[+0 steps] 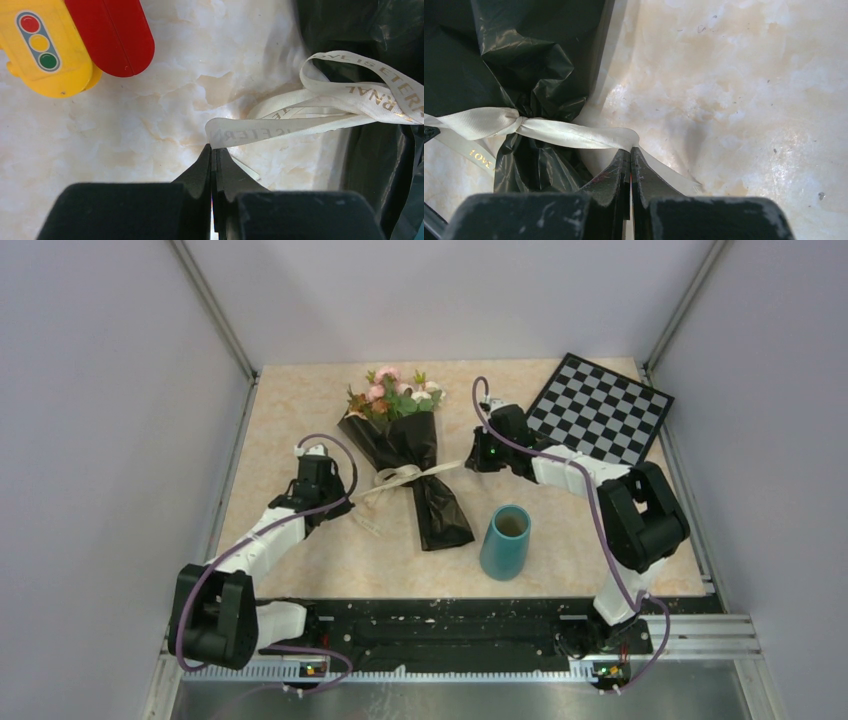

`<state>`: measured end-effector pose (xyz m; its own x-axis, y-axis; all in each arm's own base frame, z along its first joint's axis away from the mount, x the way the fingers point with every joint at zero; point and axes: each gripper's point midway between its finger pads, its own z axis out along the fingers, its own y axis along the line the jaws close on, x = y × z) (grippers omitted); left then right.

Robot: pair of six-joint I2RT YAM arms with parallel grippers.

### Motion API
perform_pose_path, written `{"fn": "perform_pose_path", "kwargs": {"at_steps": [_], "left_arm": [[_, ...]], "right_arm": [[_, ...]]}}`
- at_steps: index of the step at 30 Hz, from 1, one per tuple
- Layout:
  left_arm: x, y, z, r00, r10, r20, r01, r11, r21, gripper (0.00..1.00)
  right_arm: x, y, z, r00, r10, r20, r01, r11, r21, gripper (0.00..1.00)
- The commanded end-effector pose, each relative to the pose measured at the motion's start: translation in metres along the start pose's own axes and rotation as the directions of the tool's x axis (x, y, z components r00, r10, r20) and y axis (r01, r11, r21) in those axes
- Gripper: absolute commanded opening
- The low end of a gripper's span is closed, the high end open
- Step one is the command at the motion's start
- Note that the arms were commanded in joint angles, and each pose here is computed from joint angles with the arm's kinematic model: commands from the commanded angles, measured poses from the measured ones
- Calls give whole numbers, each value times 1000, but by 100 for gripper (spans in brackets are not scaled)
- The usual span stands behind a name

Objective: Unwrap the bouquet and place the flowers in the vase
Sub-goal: Untie the ribbon from the wrapping paper.

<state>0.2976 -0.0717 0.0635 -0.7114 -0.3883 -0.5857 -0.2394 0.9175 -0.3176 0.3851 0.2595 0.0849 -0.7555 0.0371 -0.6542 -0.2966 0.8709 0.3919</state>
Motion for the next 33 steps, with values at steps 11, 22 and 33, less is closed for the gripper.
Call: {"fn": "perform_pose_path", "kwargs": {"at_steps": [11, 22, 33], "left_arm": [[-7, 12, -4, 1000, 3, 19, -3, 1000, -22, 0], [-9, 15, -4, 1000, -6, 20, 7, 1000, -22, 0], [-12, 19, -7, 999, -18, 31, 19, 999, -29, 0]], "right_arm": [[-29, -21, -28, 995, -21, 98, 13, 997, 75, 0], [-40, -26, -42, 992, -36, 123, 23, 994, 111, 0], [-46, -32, -53, 989, -48, 137, 28, 989, 148, 0]]}}
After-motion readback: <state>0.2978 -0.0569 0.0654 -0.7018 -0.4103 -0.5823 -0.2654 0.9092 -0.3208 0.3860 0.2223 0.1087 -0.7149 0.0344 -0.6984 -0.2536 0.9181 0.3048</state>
